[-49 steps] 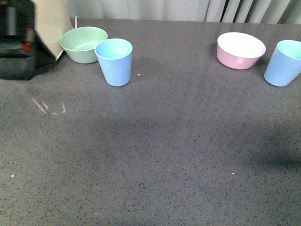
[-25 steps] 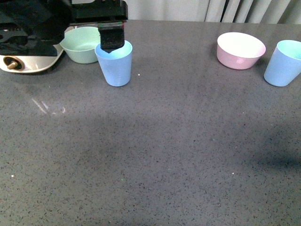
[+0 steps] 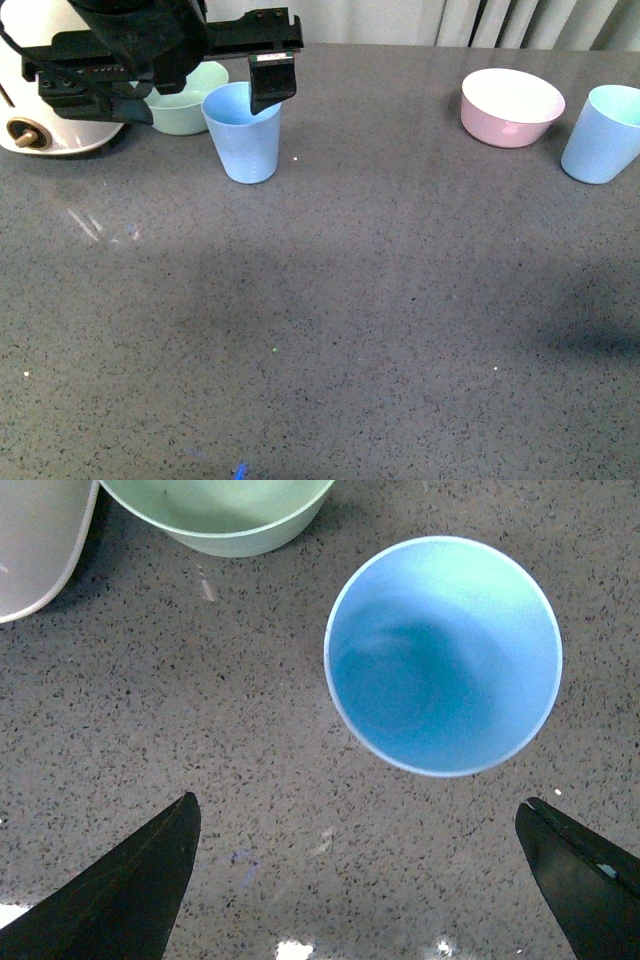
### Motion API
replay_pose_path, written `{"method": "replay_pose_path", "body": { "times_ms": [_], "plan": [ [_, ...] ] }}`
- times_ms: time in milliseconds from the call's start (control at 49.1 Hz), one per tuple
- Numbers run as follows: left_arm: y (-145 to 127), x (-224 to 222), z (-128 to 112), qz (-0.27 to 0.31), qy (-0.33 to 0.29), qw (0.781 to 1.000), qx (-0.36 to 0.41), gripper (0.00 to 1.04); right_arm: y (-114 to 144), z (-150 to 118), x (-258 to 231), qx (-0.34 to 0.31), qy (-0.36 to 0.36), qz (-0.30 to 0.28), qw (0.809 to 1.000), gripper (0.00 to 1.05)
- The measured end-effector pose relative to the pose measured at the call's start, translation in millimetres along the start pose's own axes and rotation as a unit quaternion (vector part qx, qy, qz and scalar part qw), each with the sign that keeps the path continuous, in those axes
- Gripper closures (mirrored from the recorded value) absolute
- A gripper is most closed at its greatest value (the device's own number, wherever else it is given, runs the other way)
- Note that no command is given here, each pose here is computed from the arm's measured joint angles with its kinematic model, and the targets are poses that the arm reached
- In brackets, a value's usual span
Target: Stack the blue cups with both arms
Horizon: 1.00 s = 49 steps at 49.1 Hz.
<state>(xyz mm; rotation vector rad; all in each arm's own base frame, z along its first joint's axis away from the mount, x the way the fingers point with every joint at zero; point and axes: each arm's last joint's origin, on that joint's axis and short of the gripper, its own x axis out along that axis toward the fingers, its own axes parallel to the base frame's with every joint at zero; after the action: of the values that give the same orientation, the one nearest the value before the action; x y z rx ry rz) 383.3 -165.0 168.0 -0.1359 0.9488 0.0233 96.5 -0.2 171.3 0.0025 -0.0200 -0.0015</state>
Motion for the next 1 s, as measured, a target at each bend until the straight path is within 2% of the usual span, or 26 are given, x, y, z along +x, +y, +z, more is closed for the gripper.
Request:
{"method": "replay_pose_path", "body": {
  "times_ms": [448,734,999],
  "plan": [
    [-17,25,14,0.018,0.007,1.0,-0.016,0.09,0,0,0,0.0,0.0,0.0,1.0,0.09],
    [-16,34,25,0.025,0.011,0.999,-0.043,0.09,0,0,0,0.0,0.0,0.0,1.0,0.09],
    [-16,47,24,0.037,0.029,0.998,-0.051,0.09,0,0,0,0.0,0.0,0.0,1.0,0.09]
  ]
}}
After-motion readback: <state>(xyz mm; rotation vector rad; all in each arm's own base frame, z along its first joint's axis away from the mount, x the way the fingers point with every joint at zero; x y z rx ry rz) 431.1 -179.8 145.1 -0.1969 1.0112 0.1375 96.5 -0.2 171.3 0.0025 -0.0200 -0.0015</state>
